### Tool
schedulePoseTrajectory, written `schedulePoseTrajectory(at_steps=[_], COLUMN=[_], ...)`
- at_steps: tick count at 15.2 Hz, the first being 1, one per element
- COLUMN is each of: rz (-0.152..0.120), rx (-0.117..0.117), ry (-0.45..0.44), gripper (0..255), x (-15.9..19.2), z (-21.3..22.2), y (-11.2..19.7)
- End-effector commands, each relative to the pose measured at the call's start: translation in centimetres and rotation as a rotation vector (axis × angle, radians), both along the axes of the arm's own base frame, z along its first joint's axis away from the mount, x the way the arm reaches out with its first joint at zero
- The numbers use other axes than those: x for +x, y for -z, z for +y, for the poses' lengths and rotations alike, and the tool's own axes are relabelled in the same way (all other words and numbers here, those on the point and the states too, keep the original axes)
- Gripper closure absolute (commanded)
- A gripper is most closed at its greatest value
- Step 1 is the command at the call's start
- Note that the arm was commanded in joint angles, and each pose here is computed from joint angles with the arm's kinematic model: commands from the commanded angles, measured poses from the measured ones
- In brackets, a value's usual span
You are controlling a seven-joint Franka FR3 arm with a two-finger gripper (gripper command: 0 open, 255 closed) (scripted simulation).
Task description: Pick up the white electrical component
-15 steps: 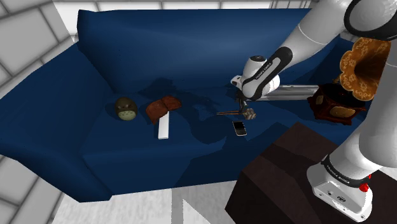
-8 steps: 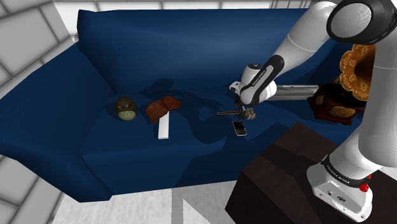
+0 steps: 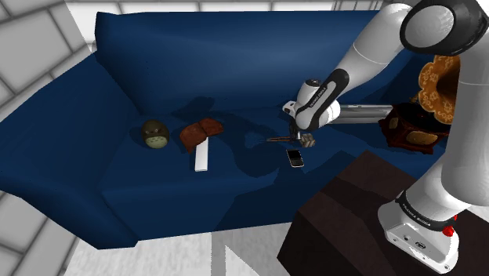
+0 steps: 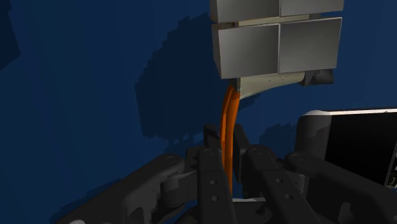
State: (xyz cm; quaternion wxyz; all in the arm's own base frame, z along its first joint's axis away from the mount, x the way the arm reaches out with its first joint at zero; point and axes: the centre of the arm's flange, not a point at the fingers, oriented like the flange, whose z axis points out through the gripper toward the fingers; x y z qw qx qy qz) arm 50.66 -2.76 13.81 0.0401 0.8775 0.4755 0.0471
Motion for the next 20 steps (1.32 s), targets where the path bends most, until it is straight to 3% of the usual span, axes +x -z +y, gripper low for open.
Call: schedulePoseTrajectory(at_steps=[1, 20], rz=[0.000, 0.000], rx=[0.000, 0.000], ry=[0.000, 0.000], gripper=[255, 255], x=[0.0, 0.0], z=[0.0, 0.0], y=[0.0, -8.0])
